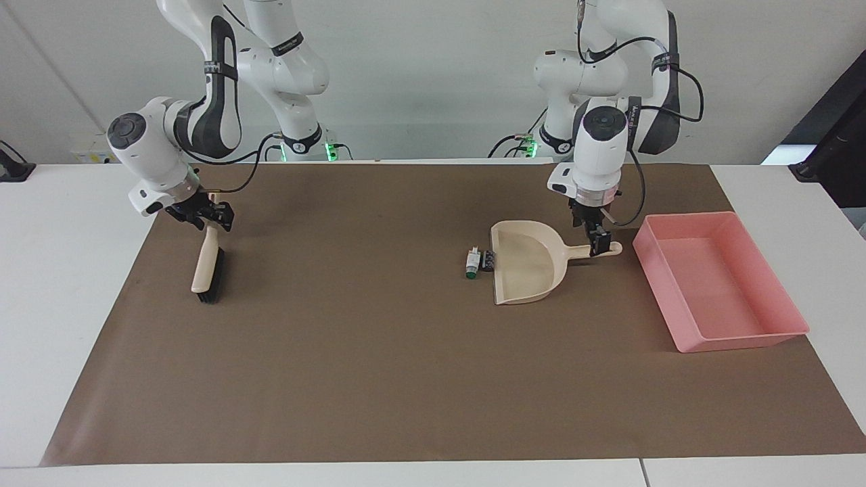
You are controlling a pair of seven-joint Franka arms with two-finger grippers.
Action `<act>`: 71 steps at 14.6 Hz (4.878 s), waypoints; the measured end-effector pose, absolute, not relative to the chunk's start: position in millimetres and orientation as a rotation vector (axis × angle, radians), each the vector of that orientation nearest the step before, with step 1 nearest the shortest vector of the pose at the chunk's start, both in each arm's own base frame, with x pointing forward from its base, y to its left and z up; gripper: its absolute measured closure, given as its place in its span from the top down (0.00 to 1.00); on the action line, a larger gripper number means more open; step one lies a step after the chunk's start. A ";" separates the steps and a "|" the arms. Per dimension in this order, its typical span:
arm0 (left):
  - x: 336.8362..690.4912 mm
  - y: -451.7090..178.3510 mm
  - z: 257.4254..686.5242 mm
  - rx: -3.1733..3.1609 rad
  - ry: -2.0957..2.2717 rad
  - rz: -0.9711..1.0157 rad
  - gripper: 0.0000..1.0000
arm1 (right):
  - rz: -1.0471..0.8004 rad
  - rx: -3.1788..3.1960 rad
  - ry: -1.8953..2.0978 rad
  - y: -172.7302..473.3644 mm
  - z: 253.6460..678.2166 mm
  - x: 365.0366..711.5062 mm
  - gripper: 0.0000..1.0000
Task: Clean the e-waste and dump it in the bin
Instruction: 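Grasp the beige brush handle with the right gripper and lift it, then carry the brush with the right gripper toward the metal part, then sweep the metal part into the dustpan with the right gripper's brush, then lift the dustpan over the bin while the right gripper returns the brush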
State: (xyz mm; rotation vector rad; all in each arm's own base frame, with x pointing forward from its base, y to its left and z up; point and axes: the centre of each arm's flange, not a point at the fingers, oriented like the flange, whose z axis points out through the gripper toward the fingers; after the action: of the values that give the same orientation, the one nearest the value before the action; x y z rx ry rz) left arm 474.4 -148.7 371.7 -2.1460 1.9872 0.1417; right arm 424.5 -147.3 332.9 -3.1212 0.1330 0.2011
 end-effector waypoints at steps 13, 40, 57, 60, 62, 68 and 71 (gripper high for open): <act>478.0 -153.3 339.3 -2.091 1.994 0.149 0.65 | 0.332 -3.126 0.020 -81.0 402.6 471.7 0.26; 498.1 -151.8 351.9 -1.905 2.020 0.247 0.33 | 0.411 -3.138 0.032 425.7 343.7 413.8 0.26; 494.8 -158.3 350.0 -1.885 2.036 0.256 0.33 | 0.378 -2.456 0.163 512.5 346.8 403.3 0.26; 494.8 -158.5 350.0 -1.884 2.036 0.256 0.33 | 0.381 -2.455 0.156 512.7 349.4 403.4 0.26; 494.8 -158.5 350.0 -1.884 2.036 0.256 0.33 | 0.370 -2.493 0.135 510.3 363.3 401.8 0.26; 495.1 -158.4 350.3 -1.884 2.036 0.255 0.33 | 0.378 -2.728 0.087 439.2 454.7 412.6 0.26; 500.1 -154.7 355.9 -1.865 2.050 0.249 0.33 | 0.347 -2.919 0.064 375.7 465.7 436.5 0.26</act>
State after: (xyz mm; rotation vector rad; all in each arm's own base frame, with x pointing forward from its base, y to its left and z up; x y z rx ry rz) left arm 500.1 -154.7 355.9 -1.8653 2.0505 0.2492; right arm 436.5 375.7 465.7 -2.9188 0.0641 0.3471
